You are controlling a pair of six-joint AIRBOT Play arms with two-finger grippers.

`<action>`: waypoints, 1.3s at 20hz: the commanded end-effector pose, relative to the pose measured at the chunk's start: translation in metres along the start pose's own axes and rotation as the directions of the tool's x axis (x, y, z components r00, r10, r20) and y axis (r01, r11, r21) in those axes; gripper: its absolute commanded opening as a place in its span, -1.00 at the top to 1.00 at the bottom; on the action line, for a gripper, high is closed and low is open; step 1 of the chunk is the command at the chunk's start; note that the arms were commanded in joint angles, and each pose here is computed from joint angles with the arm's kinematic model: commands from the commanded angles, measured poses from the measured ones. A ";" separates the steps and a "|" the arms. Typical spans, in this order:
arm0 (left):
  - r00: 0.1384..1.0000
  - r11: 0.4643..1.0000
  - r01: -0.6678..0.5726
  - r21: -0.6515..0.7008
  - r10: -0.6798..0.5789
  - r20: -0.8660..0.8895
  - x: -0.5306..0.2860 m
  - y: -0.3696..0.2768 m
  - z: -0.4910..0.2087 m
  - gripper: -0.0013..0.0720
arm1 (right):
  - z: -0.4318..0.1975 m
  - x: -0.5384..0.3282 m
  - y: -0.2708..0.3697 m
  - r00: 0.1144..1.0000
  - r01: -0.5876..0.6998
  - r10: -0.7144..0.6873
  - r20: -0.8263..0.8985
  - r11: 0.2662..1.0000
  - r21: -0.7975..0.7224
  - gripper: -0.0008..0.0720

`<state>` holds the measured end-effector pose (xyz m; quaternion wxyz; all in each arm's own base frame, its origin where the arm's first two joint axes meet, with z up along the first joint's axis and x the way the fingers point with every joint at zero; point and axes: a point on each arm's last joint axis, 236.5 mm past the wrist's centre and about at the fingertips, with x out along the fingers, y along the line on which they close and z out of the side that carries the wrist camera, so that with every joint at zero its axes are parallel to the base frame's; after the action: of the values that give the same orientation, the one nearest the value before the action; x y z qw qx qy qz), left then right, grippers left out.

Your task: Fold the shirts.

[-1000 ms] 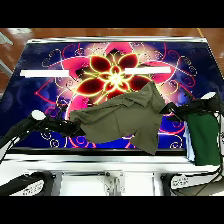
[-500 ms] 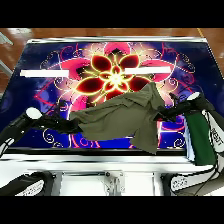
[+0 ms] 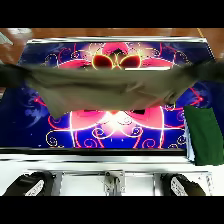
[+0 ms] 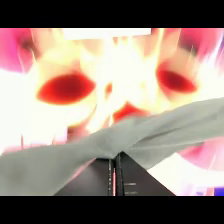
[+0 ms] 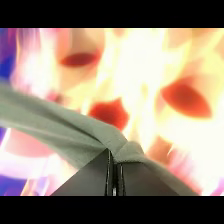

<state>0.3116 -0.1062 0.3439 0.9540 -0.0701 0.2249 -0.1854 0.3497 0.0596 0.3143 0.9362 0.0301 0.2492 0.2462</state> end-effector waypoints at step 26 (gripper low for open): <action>0.814 0.941 -0.294 -0.167 0.154 -0.561 0.162 0.126 -0.179 0.87 | -0.146 0.157 -0.114 0.866 0.247 -0.058 -0.497 0.913 0.324 0.82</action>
<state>0.3605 -0.0623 0.1402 0.8619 -0.0656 0.4990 -0.0620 0.3855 0.0218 0.1592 0.8417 0.1079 0.5109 0.1373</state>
